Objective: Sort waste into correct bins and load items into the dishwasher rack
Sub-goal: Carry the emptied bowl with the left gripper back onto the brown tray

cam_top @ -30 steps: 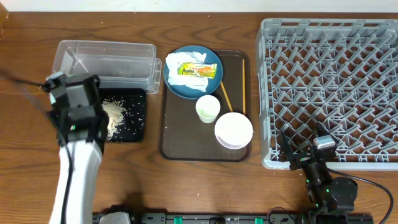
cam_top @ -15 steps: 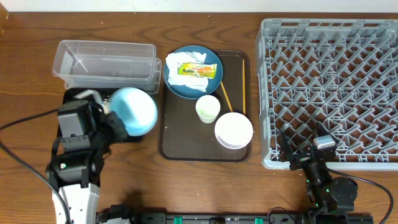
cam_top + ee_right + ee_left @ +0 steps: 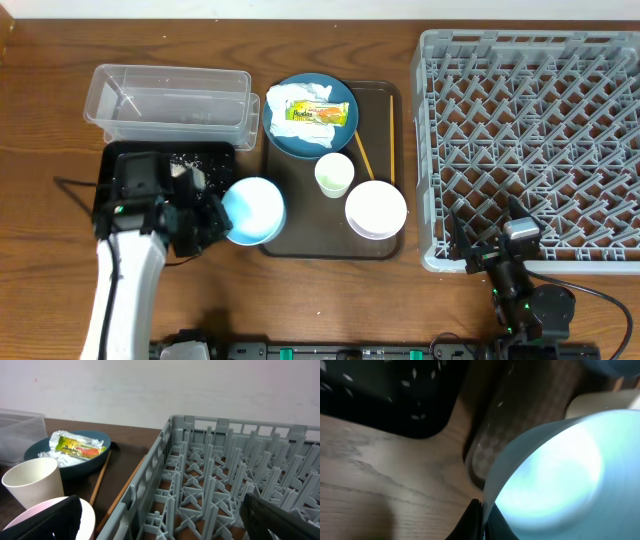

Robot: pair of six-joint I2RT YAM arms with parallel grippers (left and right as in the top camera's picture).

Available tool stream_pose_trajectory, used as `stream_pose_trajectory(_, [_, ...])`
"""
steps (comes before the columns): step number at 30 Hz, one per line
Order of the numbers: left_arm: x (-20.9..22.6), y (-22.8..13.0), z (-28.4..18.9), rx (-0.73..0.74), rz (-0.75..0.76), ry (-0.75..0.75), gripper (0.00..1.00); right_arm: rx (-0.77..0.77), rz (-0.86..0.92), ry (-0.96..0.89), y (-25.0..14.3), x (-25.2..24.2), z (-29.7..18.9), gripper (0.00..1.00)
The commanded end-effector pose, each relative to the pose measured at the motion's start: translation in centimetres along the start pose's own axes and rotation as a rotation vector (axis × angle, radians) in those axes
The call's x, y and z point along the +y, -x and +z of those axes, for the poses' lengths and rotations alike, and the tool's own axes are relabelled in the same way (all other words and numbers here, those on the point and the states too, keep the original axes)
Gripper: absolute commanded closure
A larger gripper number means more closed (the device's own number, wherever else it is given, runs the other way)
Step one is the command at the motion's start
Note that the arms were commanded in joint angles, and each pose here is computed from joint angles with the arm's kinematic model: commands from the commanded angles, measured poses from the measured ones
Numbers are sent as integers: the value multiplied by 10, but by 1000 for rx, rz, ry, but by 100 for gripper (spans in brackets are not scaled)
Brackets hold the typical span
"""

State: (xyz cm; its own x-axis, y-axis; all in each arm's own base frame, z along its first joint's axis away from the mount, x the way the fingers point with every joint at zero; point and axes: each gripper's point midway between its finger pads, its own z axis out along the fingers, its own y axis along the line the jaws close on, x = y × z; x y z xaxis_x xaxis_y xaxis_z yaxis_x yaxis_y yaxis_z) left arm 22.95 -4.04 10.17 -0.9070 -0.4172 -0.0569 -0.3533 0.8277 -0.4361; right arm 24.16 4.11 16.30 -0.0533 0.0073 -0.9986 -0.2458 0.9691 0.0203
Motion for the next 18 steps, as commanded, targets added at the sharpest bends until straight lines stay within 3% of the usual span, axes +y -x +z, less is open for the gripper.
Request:
stream_pose_trajectory(1, [-5, -9, 19, 85, 11, -3, 94, 3, -4, 15, -1, 3, 0, 1])
stream_pose_trajectory(8, [-28, -6, 49, 98, 129, 9, 94, 3, -4, 15, -1, 3, 0, 1])
stream_pose_trajectory(14, [-7, 12, 53, -40, 161, 251, 94, 3, -4, 15, -1, 3, 0, 1])
stream_pose_trajectory(18, [-12, 15, 56, -79, 193, 281, 94, 3, -4, 15, -1, 3, 0, 1])
